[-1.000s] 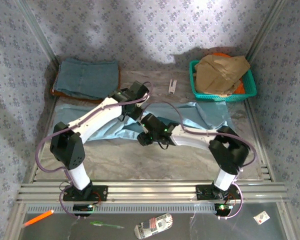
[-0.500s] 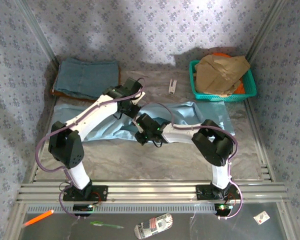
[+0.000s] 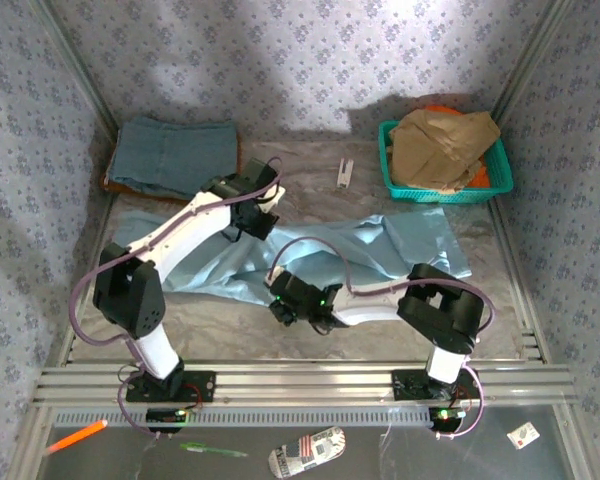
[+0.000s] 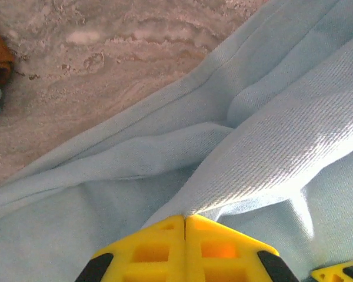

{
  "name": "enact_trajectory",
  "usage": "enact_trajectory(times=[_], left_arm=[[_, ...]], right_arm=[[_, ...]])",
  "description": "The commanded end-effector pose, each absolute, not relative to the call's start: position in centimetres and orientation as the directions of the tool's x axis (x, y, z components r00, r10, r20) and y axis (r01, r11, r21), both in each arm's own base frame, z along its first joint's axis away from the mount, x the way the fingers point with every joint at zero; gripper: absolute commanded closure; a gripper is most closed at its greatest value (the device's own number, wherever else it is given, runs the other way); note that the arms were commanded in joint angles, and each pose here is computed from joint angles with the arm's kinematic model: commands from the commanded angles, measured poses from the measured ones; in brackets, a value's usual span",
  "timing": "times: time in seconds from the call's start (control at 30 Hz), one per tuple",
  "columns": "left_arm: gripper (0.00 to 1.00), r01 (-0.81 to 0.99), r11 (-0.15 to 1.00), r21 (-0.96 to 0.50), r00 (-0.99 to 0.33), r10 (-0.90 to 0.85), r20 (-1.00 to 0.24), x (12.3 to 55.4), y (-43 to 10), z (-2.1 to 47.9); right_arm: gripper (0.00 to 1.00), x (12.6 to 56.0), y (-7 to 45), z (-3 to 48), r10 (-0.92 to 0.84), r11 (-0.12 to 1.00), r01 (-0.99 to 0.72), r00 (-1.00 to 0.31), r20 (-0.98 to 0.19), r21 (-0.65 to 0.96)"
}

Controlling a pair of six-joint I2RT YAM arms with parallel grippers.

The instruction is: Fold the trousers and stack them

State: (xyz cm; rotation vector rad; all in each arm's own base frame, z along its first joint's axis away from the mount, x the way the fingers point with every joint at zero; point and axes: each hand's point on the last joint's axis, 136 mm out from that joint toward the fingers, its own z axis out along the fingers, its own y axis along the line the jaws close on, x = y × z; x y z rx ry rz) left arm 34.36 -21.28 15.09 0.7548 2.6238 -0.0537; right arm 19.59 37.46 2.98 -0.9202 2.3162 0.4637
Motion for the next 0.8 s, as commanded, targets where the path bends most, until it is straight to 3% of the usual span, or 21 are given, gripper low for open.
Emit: enact_trajectory(times=[0.0,0.17,0.3,0.4,0.5,0.57,0.63,0.77], left_arm=[[1.00,0.502,0.864,0.036,-0.763,0.463,-0.451,33.2,-21.5,16.8],[1.00,0.514,0.857,0.041,-0.758,0.476,-0.447,28.7,-21.8,14.9],[1.00,0.546,0.835,0.068,-0.734,0.516,-0.441,24.4,-23.1,13.0],[1.00,0.571,0.816,0.084,-0.719,0.548,-0.427,21.5,-24.4,11.0],[1.00,0.597,0.798,0.085,-0.714,0.577,-0.396,19.5,-26.1,8.1],[0.84,0.597,0.793,0.118,-0.725,0.597,-0.345,18.6,-26.0,5.7],[0.58,0.606,0.789,0.100,-0.738,0.605,-0.299,17.6,-26.5,4.1],[0.23,0.633,0.769,0.087,-0.711,0.622,-0.328,16.4,-27.5,5.9]], right_arm=[[0.62,18.4,36.7,1.3,-0.489,0.745,-0.664,-0.609,-0.624,0.065],[0.52,17.8,34.4,2.7,-0.420,0.784,-0.612,-0.649,-0.635,0.107],[0.42,19.1,29.3,6.4,-0.298,0.871,-0.477,-0.704,-0.644,0.119],[0.35,20.7,22.6,9.1,-0.145,0.956,-0.270,-0.770,-0.622,0.112],[0.29,21.9,13.8,11.8,0.096,0.993,0.041,-0.799,-0.593,0.106],[0.26,22.7,8.6,13.6,0.256,0.966,0.226,-0.764,-0.592,0.126],[0.24,23.2,4.9,15.1,0.383,0.921,0.342,-0.711,-0.590,0.186],[0.22,23.7,0.2,15.4,0.578,0.812,0.511,-0.632,-0.516,0.283]])
